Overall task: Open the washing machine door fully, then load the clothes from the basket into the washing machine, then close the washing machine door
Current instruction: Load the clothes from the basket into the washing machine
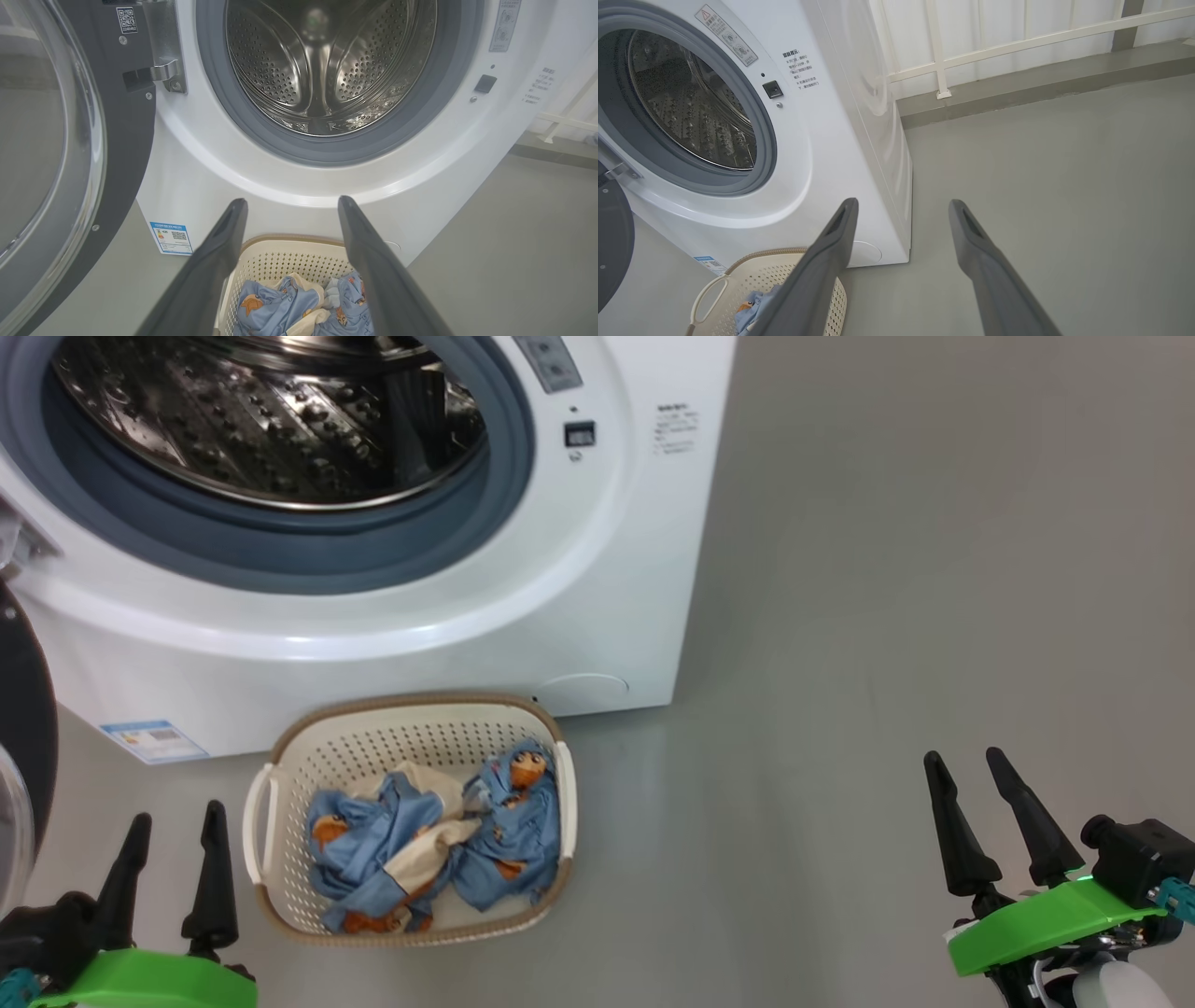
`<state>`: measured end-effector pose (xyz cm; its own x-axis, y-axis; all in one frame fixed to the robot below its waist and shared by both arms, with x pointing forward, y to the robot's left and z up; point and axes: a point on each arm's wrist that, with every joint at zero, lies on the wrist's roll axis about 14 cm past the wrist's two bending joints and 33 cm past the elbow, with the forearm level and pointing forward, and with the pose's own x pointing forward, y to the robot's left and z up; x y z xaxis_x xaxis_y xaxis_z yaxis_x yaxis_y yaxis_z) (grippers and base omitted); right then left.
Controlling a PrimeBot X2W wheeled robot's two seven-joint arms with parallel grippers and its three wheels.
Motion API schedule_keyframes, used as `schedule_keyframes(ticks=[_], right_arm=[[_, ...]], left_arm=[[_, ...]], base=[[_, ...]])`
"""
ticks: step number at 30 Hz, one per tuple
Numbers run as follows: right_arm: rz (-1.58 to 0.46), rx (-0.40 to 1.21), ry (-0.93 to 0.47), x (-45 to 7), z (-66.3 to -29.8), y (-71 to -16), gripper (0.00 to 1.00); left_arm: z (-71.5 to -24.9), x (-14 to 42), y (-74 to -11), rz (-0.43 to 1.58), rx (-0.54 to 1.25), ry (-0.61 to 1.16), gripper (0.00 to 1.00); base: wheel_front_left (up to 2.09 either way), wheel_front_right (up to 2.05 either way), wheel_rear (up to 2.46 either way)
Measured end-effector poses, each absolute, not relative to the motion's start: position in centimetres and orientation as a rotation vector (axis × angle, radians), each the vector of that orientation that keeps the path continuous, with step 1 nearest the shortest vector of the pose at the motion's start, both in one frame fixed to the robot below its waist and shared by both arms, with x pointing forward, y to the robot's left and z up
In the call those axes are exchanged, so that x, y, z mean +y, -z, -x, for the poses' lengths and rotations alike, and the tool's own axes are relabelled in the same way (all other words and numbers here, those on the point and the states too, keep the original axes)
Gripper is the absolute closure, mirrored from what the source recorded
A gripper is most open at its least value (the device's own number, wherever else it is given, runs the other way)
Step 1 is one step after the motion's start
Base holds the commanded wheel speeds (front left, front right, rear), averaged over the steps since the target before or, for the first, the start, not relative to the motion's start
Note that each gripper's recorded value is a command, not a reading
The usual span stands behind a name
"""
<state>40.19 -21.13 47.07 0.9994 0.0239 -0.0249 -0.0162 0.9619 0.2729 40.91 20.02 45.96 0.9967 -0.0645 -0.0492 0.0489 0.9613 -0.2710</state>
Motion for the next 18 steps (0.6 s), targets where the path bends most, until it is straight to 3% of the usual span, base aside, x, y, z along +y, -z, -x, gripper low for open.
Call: schedule_keyframes(ticks=[7,18], right_arm=[[-0.281,0.031,-0.026,-20.8,-40.4,-46.9,0.00],[-0.284,0.039,-0.029,-20.6,-40.5,-46.7,0.00]], left_arm=[[-41.6,19.8,-46.4,0.273,0.044,0.064,0.00],[-41.6,18.8,-45.8,0.292,0.062,0.079,0.00]], base=[[0.89,-1.31,0.41],[0.13,-0.13,0.00]])
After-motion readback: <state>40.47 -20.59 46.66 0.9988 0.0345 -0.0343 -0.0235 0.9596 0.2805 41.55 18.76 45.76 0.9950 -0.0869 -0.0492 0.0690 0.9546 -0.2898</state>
